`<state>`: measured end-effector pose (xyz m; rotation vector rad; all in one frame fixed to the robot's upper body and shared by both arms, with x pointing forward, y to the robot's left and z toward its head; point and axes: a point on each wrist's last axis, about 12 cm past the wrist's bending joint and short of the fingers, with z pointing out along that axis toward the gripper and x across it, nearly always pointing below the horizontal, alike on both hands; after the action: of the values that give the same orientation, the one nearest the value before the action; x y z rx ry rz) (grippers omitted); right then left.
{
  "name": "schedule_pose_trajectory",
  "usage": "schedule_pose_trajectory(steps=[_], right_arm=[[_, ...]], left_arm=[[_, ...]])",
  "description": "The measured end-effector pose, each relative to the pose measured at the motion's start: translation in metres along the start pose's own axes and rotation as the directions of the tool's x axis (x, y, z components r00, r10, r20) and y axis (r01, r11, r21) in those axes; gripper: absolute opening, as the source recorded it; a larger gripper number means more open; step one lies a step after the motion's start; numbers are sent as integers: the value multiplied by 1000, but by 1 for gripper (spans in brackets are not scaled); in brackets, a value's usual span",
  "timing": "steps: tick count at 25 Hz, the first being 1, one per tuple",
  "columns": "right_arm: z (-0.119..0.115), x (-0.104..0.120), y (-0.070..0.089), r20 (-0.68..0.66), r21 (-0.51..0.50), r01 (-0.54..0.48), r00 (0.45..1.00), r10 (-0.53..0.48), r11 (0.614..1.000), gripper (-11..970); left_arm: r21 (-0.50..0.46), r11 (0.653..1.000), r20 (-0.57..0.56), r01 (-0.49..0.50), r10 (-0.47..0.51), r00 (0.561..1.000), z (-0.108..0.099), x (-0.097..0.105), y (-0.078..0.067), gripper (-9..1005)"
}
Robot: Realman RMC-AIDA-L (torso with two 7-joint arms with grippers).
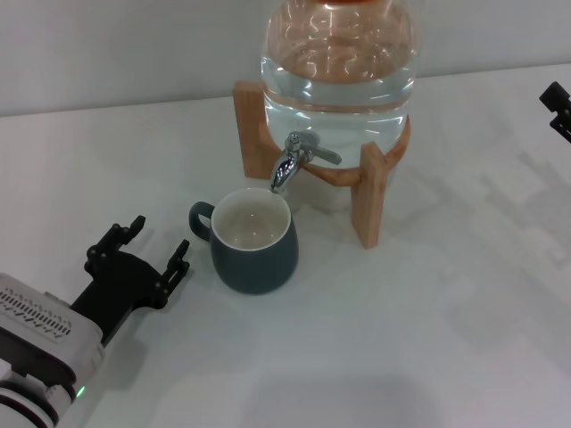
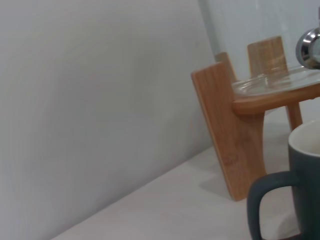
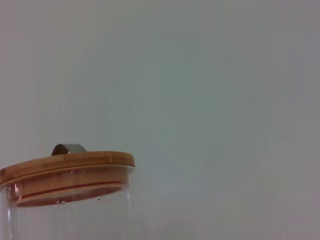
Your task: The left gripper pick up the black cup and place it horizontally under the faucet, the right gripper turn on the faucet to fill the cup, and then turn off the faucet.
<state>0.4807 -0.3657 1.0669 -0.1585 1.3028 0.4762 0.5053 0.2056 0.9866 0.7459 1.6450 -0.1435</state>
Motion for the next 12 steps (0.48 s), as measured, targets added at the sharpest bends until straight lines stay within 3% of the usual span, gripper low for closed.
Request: schedule_pose_trajectory(steps=[5,12], right_arm=[[1,0,0,2,-3,0,1000,0,1000,844],[2,0,0,1,-3,1,1000,-1,1000,844]], left_arm=[[-13,1000,-2,4,-4,1000,0,0,2,665],[-93,996,-15,-2,1,1000,-4,5,15,665]])
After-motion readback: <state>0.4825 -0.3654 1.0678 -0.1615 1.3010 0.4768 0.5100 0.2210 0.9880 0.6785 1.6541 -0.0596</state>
